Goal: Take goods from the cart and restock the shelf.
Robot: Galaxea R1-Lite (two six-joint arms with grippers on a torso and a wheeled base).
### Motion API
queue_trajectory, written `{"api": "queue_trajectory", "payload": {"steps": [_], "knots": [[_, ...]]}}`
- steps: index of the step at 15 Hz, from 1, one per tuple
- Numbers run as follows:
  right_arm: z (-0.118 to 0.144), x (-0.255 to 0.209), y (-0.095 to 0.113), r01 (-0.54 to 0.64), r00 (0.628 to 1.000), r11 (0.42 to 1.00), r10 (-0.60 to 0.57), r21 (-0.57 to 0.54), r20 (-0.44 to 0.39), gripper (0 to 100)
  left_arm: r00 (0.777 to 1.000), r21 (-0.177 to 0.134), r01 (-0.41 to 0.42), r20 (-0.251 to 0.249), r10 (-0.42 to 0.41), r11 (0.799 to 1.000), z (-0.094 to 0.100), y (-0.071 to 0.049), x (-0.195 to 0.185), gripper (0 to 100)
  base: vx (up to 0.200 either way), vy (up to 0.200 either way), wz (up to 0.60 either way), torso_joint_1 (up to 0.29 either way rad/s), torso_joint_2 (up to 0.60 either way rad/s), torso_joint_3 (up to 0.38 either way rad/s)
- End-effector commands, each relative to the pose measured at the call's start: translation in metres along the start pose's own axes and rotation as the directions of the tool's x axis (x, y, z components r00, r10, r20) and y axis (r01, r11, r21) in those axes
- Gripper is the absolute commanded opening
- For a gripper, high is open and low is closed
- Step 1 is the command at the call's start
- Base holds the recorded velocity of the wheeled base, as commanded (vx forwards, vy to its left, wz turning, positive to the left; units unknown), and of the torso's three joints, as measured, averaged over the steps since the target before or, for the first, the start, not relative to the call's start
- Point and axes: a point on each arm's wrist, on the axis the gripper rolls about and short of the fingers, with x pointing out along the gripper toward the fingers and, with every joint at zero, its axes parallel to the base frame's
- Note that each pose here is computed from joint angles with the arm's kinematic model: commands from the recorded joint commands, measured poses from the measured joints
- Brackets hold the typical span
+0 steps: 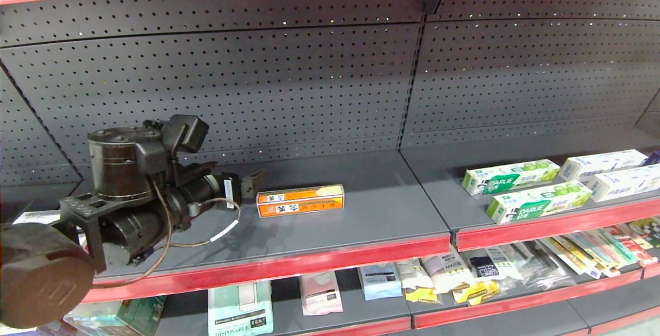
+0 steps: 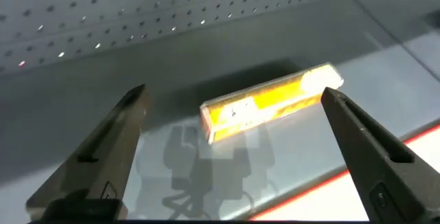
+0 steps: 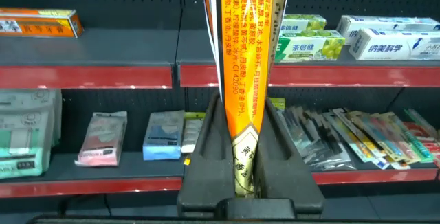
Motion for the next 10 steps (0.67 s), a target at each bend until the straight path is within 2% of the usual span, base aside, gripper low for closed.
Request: {"api": "queue_trajectory", "payload": {"steps": [1,2,5,7,10], "knots": [[-0.001,-0.001,0.000,0.001,1.000,1.000,-0.001,0.009,0.012,0,1.000,0.001,0.001,-0.013,-0.001,1.000,-0.002,-0.003,0.013,100,0.000,0.000,0.00,0.000,0.00,0.000],[-0.002,-0.001,0.000,0.011,1.000,1.000,-0.011,0.019,0.009,0,1.000,0.003,0.008,-0.023,-0.008,1.000,-0.004,-0.005,0.016,100,0.000,0.000,0.00,0.000,0.00,0.000],[-0.007,0.000,0.000,0.041,0.999,0.998,-0.040,0.040,-0.028,0,0.997,-0.035,0.058,-0.055,-0.060,0.998,-0.012,-0.021,0.019,100,0.000,0.000,0.00,0.000,0.00,0.000],[-0.007,0.000,0.000,0.041,0.999,0.998,-0.040,0.043,-0.028,0,0.995,-0.029,0.048,-0.086,-0.051,0.998,-0.021,-0.024,0.034,100,0.000,0.000,0.00,0.000,0.00,0.000],[-0.007,0.000,0.000,0.041,0.999,0.998,-0.040,0.042,-0.028,0,0.996,-0.027,0.034,-0.086,-0.036,0.999,-0.022,-0.034,0.065,100,0.000,0.000,0.00,0.000,0.00,0.000]]}}
